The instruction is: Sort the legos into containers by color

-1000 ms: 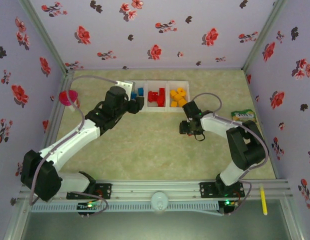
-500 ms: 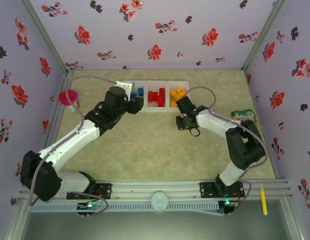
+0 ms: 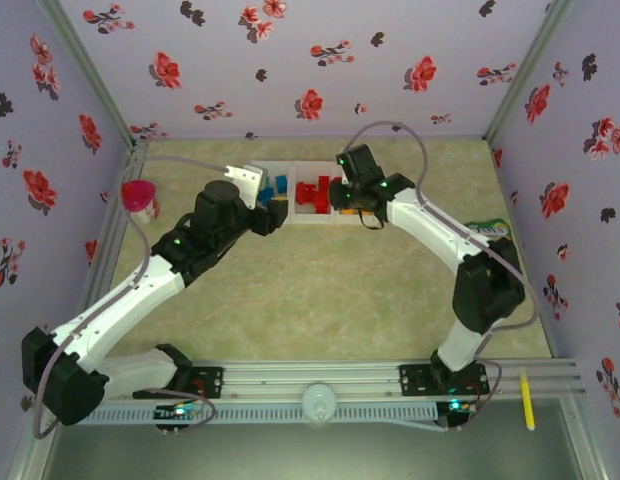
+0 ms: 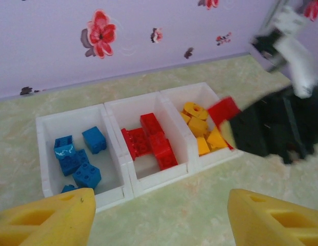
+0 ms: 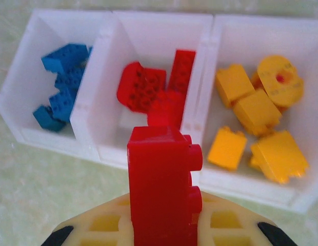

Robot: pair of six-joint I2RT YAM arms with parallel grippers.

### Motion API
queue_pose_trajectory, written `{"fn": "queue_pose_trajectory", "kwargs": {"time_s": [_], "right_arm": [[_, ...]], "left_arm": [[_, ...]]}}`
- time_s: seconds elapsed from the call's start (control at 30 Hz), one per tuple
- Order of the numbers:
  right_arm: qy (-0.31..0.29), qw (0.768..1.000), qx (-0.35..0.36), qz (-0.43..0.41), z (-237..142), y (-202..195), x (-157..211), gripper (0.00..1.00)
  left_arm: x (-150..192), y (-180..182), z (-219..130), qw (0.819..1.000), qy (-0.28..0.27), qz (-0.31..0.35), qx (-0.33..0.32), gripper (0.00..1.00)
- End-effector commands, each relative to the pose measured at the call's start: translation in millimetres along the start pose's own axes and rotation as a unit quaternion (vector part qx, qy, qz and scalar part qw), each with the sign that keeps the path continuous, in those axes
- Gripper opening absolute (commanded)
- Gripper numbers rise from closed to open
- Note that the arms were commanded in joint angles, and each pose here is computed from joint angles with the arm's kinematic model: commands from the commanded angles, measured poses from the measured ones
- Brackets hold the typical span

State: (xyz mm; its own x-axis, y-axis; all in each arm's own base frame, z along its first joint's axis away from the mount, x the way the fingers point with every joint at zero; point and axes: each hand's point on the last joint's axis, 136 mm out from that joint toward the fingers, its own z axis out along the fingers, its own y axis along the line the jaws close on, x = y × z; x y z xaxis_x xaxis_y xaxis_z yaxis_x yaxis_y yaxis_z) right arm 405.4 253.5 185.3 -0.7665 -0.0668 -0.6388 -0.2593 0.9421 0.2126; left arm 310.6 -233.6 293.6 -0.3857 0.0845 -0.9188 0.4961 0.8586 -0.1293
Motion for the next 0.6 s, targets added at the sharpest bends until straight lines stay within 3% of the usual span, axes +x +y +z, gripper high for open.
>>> {"fn": "queue_pose_trajectory", "kwargs": {"time_s": [0.0,0.4,0.57], "right_arm": [[0.006,1.0,-0.018,-0.014,27.1,14.0,-10.3,0.1],[0.023,1.0,-0.004,-0.021,106.7,23.7,-31.8,0.11],[0.029,0.999,-0.003,-0.024,116.9,23.9,-30.5,0.2]], "left_arm": [[-1.3,-22.4,-16.5,0.998,0.015,0.039,0.056,0.7],[-2.1,-33.6,-40.7,0.994,-0.007,0.05,0.093,0.71],[-5.2,-37.1,-39.7,0.993,-0.011,0.05,0.102,0.71]]}}
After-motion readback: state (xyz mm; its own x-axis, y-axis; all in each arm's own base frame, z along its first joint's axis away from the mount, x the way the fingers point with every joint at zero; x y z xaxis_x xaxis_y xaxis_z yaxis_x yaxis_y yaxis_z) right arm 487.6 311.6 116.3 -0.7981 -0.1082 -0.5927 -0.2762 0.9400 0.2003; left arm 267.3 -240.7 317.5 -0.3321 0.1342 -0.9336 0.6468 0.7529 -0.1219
